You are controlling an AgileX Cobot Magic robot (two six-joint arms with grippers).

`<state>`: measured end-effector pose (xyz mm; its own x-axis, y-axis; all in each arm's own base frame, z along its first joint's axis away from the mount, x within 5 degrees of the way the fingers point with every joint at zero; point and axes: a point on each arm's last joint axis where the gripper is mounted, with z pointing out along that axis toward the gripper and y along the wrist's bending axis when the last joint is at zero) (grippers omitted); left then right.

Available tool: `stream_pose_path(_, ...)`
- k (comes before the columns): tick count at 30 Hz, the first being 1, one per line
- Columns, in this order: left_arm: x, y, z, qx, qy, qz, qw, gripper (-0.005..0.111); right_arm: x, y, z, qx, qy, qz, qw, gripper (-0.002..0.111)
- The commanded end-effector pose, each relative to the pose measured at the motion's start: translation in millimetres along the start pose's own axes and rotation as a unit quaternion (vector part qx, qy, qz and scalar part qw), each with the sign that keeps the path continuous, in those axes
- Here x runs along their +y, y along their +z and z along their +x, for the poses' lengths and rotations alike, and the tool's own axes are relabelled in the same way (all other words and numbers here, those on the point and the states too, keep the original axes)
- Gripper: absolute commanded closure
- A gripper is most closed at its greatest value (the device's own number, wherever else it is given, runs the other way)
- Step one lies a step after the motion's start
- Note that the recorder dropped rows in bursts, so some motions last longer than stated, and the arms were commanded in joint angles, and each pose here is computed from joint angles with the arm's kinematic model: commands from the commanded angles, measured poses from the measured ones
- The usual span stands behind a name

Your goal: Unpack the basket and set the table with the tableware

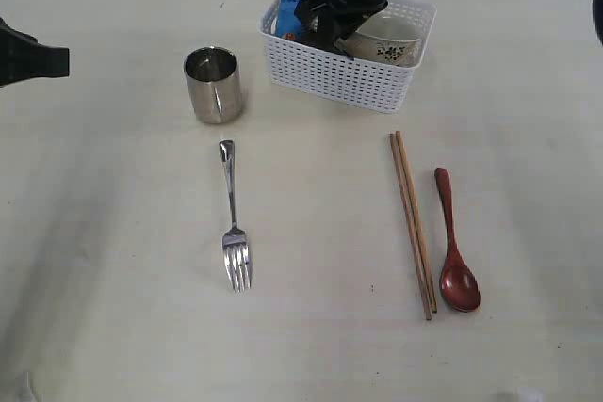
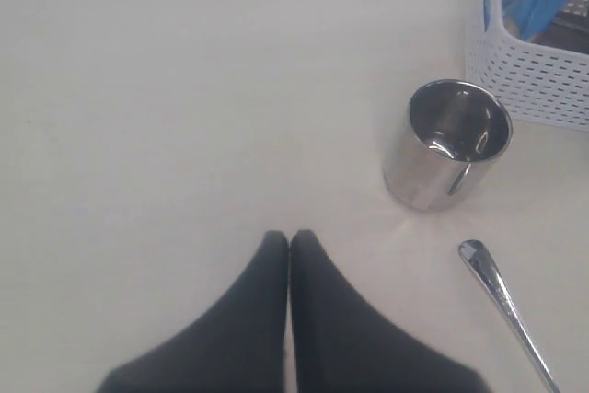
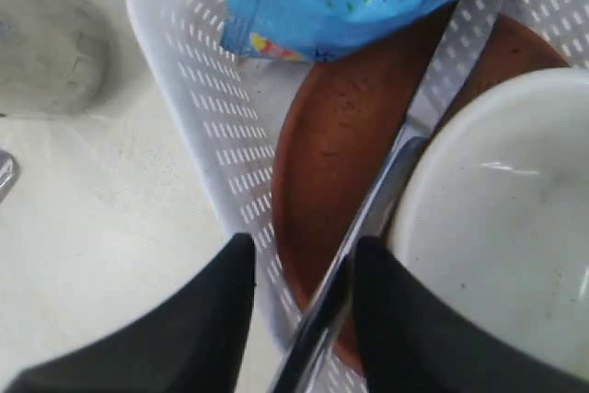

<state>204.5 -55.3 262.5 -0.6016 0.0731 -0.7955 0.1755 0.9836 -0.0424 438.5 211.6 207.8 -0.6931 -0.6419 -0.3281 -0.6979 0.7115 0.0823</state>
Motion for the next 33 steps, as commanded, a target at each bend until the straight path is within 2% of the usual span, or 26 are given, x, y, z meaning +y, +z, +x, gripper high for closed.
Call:
stream_pose_path(1,-1.4,0.5,2.5,0.006,0.000,0.003,1.000,0.106,-4.1,0.3,-0.2,-0.005,0.009,0.010,1.000,0.064)
stream_pose_path(11,-1.4,0.5,2.5,0.006,0.000,0.003,1.000,0.106,-7.7,17.8,0.5,-0.003,0.059,0.011,0.998,0.064)
stream_pose_path(19,-1.4,0.5,2.5,0.006,-0.001,0.003,1.000,0.106,-10.2,19.5,-3.4,-0.028,0.154,0.019,0.988,0.064)
stream_pose_path(21,-1.4,0.5,2.5,0.006,-0.001,0.003,1.000,0.106,-11.9,19.5,-2.6,-0.025,0.173,0.028,0.984,0.064)
stream_pose_path(24,-1.4,0.5,2.5,0.006,-0.001,0.003,1.000,0.106,-19.1,18.8,3.9,0.000,0.209,0.074,0.975,0.064)
stream_pose_path(29,-1.4,0.5,2.5,0.006,-0.001,0.003,1.000,0.106,-18.6,17.8,6.4,0.014,0.216,0.075,0.973,0.064)
stream_pose_path(33,-1.4,0.5,2.5,0.006,-0.001,0.003,1.000,0.106,-14.5,-14.5,-4.5,-0.025,0.188,0.079,0.979,0.064)
